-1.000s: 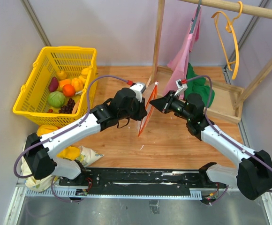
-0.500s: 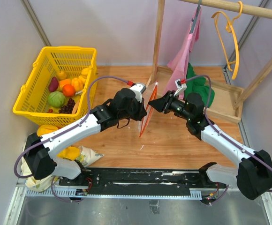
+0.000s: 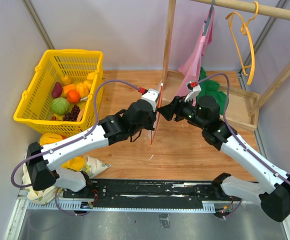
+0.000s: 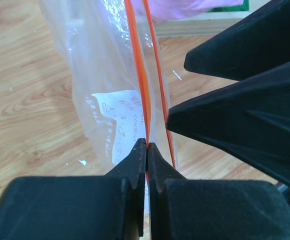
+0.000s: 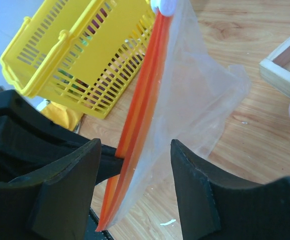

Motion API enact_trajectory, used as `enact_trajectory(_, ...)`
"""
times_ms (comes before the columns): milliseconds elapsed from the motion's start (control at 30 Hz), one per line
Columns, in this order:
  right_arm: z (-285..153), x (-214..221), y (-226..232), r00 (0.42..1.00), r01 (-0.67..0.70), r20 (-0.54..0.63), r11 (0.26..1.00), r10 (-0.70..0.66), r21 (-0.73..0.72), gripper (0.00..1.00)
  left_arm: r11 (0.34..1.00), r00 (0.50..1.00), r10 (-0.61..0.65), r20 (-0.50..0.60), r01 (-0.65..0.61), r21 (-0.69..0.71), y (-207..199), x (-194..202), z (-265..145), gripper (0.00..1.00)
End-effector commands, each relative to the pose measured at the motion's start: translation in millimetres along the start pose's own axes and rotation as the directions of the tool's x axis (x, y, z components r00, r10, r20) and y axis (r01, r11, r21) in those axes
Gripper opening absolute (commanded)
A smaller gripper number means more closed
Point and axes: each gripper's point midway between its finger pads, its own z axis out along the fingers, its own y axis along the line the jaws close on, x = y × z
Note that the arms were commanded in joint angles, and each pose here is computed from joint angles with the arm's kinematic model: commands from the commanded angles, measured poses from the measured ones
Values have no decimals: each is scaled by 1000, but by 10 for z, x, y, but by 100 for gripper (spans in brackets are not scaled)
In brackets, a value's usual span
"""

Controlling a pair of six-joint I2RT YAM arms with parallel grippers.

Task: Place the food in the zip-top bag and seal the zipper
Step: Pick up the zipper food storage bag at the center of the board, then open the zipper of the food storage bag.

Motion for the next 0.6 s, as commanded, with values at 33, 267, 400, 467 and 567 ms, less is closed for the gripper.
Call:
enact_trajectory(33, 2, 66, -126, 998, 38, -45, 994, -34, 102, 59, 986, 995, 62, 72, -50, -161, 88, -226, -70, 0)
enact_trajectory(267, 37, 114, -168, 998, 28, -62, 992, -21, 119, 58, 966, 986, 126, 105, -97, -241, 47, -303, -141, 0)
enact_trajectory(400, 14, 84, -155, 998, 41, -53, 992, -35, 116, 58, 956, 986, 140, 95, -110, -270, 76, -285, -126, 0)
enact_trajectory(467, 3, 47, -55, 998, 46, -37, 997, -44, 66, 60, 957, 986, 140, 93, -110, -270, 69, -276, -112, 0)
enact_trajectory(567, -31, 1, 17, 999, 51, -4, 998, -51, 29, 63, 961, 986, 134, 99, -105, -257, 40, -272, -97, 0)
